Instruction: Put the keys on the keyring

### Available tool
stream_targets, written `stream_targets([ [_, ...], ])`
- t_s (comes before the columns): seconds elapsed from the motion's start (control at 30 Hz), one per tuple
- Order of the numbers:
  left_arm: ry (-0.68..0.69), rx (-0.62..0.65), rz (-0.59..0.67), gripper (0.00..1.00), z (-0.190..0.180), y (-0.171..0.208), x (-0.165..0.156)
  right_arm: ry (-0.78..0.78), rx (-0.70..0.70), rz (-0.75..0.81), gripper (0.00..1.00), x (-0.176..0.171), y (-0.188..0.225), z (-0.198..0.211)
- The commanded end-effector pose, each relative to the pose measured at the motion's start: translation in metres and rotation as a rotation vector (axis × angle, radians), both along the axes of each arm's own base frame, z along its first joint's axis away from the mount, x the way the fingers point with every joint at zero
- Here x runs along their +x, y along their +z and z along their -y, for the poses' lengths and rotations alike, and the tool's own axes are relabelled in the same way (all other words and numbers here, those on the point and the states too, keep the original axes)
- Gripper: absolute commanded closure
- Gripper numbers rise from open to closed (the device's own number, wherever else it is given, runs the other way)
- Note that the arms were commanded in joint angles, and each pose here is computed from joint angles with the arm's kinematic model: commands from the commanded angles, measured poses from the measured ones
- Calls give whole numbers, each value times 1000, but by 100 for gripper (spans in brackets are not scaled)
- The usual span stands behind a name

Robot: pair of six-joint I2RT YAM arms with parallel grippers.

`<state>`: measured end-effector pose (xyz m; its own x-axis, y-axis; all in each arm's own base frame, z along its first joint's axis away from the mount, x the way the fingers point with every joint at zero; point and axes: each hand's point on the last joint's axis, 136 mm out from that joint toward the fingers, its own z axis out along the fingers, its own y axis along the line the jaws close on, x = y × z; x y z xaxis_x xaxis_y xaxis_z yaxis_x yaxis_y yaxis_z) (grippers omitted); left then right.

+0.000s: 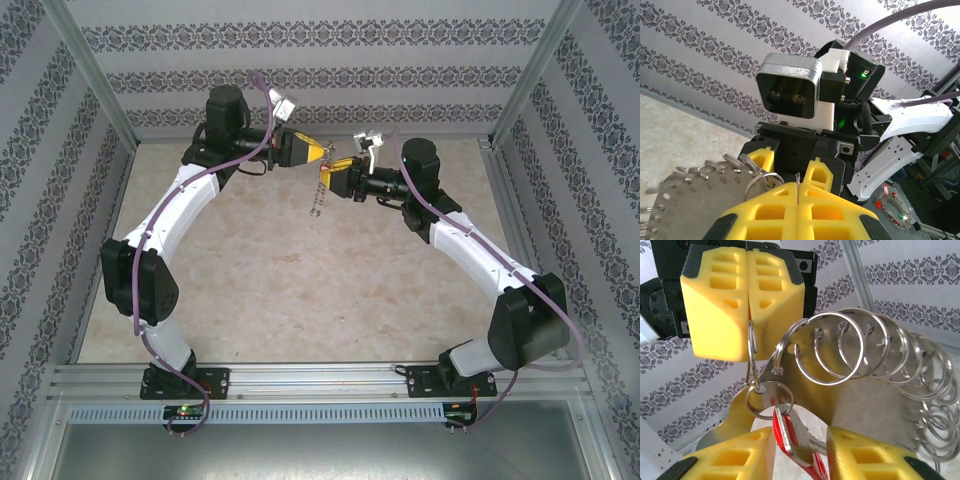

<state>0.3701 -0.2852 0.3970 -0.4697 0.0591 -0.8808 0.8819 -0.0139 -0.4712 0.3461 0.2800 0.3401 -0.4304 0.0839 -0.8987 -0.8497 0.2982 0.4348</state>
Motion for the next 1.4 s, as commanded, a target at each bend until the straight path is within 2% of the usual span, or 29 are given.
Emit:
stream_targets([
  [0.0, -22, -18, 68, 100, -1, 13, -4, 44, 19, 73, 77, -5, 16, -9],
  [0.2, -14, -19, 73, 100, -1, 14, -4, 44, 15, 73, 100, -7, 17, -8],
  [0.97, 13, -14, 72, 100, -4, 7, 1, -56, -33, 61, 100, -9, 25, 18],
  [1.37, 32, -29, 64, 100, -4, 8, 4, -39, -26, 51, 100, -6, 24, 10],
])
